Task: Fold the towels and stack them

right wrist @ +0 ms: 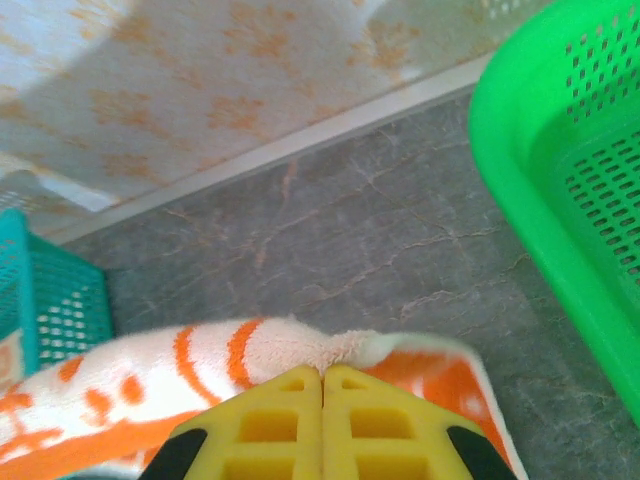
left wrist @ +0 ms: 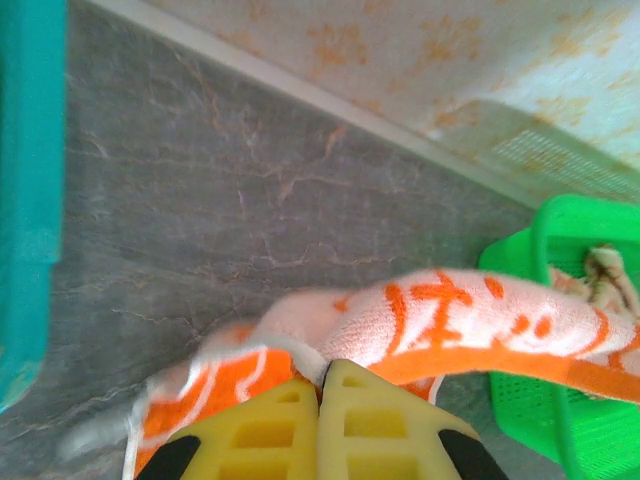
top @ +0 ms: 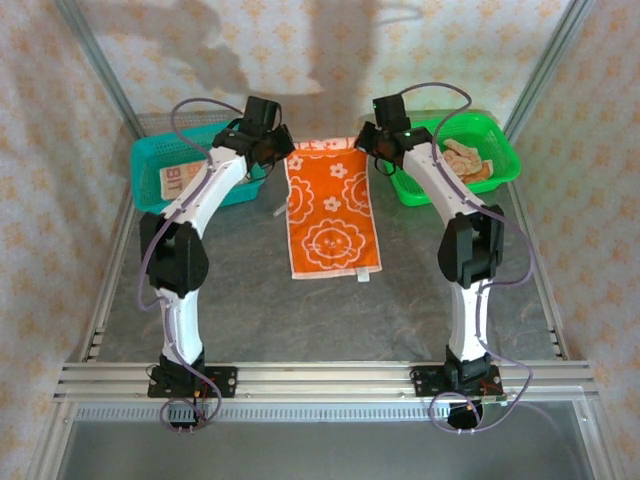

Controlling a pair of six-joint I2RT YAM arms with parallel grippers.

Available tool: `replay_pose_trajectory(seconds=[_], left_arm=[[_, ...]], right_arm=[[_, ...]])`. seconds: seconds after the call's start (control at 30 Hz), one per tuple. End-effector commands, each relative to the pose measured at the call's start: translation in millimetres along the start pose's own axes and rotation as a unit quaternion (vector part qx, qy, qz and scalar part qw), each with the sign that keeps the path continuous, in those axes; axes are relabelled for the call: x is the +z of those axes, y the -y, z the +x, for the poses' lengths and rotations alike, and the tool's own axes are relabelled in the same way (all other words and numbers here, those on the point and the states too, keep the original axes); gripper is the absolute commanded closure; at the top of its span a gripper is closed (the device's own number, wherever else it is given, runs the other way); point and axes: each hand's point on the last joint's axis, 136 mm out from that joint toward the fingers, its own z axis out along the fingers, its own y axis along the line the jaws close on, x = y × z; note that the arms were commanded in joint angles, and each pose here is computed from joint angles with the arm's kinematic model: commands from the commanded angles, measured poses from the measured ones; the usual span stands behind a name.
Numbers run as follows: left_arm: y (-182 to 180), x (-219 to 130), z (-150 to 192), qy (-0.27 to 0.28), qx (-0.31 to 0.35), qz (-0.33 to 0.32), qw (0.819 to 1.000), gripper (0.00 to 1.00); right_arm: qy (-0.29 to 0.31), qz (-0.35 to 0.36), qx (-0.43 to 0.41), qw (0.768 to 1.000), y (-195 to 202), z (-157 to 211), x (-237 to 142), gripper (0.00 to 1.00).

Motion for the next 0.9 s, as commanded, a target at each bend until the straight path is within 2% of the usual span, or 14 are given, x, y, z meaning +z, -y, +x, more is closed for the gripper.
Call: replay_pose_trajectory(seconds=[0.0, 0.23, 0.63, 0.87], left_arm=[[10, 5, -4, -0.002, -0.003, 0.022, 1.000, 1.00], [-13, 20, 31, -0.043, -0.027, 0.010, 0.999, 1.00], [-49, -6, 101, -0.079, -0.074, 0.012, 0.994, 1.00], [-61, -21, 142, -0.100, -0.071, 0.002, 0.992, 1.00]], right_arm=[[-0.009, 0.002, -0.005, 1.000, 3, -4, 2, 1.00], [-0.052, 0.019, -0.012, 0.998, 25, 28, 11, 1.00], [-0.093, 0.018, 0.014, 0.995, 55, 87, -24, 1.00], [-0.118, 0.024, 0.027, 0.992, 74, 129, -42, 1.00]])
